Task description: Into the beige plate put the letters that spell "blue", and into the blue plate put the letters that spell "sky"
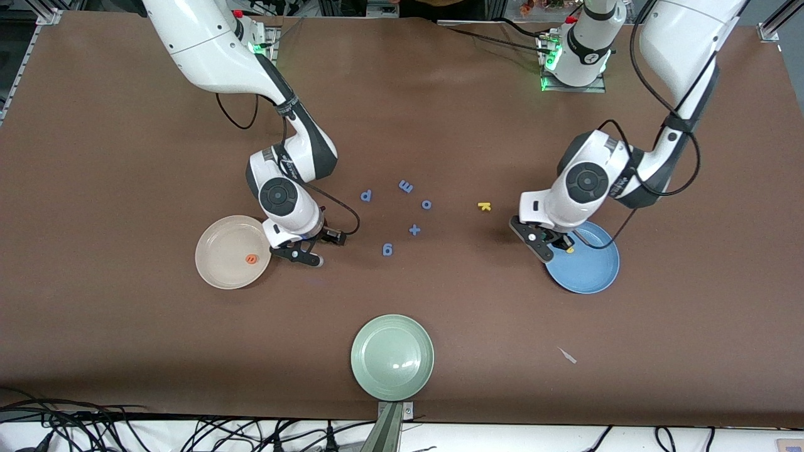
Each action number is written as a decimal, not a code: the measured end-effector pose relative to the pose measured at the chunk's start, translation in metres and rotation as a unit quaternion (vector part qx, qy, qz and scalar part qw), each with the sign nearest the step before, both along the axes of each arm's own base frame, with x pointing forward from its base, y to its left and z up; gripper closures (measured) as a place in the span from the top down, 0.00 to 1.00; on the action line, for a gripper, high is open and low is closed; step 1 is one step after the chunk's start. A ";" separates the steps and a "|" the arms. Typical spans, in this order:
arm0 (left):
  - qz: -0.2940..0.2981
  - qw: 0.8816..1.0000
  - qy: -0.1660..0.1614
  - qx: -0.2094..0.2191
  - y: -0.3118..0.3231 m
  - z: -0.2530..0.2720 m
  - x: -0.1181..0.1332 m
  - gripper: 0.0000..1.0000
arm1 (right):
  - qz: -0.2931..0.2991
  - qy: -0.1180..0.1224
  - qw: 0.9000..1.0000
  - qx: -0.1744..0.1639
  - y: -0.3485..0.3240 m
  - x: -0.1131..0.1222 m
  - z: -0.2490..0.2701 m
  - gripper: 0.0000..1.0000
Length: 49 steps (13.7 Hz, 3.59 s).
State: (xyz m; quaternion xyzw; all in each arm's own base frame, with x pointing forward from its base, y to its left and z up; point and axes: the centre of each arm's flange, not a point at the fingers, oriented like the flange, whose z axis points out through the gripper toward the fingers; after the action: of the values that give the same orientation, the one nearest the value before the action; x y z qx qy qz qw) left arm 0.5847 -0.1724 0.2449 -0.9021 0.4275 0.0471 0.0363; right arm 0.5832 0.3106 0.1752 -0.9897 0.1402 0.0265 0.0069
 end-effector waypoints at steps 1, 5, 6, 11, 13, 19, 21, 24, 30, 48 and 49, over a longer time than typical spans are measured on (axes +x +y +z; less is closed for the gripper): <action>-0.004 1.000 -0.001 0.002 0.007 0.006 0.007 0.27 | 0.000 -0.001 1.000 0.000 -0.002 0.001 0.000 0.78; -0.008 1.000 -0.004 0.000 0.050 0.016 0.026 0.41 | -0.003 -0.003 1.000 -0.005 -0.010 0.005 0.001 0.78; -0.008 1.000 -0.003 -0.001 0.052 0.015 0.026 0.52 | -0.003 -0.004 1.000 -0.006 -0.011 0.006 0.001 0.78; 0.004 0.999 -0.016 -0.028 0.012 0.033 0.030 1.00 | -0.006 0.001 1.000 -0.009 -0.011 0.002 -0.003 0.77; 0.036 0.999 -0.016 -0.033 0.004 0.034 0.028 1.00 | -0.007 0.000 1.000 -0.008 -0.011 0.002 -0.003 0.74; 0.157 0.987 -0.011 -0.019 -0.043 0.024 0.009 1.00 | -0.020 -0.002 1.000 -0.007 -0.008 0.001 -0.002 0.65; 0.216 0.976 -0.016 -0.014 -0.074 0.023 -0.004 1.00 | -0.025 -0.002 1.000 -0.007 -0.007 0.001 -0.002 0.64; 0.321 0.947 -0.017 0.000 -0.123 0.012 -0.029 1.00 | -0.032 -0.001 0.999 -0.003 0.005 -0.006 -0.002 0.64; 0.504 0.863 -0.018 0.021 -0.167 -0.022 -0.058 1.00 | -0.030 -0.003 1.000 -0.002 0.010 -0.008 0.001 0.44; 0.820 0.564 -0.042 0.090 -0.139 -0.062 -0.067 1.00 | 0.012 0.004 1.000 -0.011 -0.014 0.016 0.019 0.27; 0.835 0.541 -0.045 0.094 -0.139 -0.063 -0.068 1.00 | 0.017 0.008 1.000 -0.014 -0.017 0.024 0.032 0.27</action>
State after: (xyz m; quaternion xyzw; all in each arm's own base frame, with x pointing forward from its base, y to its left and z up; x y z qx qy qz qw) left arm 0.5170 -0.3112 0.1819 -0.8436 -0.5276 0.0550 0.0841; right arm 0.6071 0.2938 0.2067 -0.9917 0.1239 0.0330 -0.0084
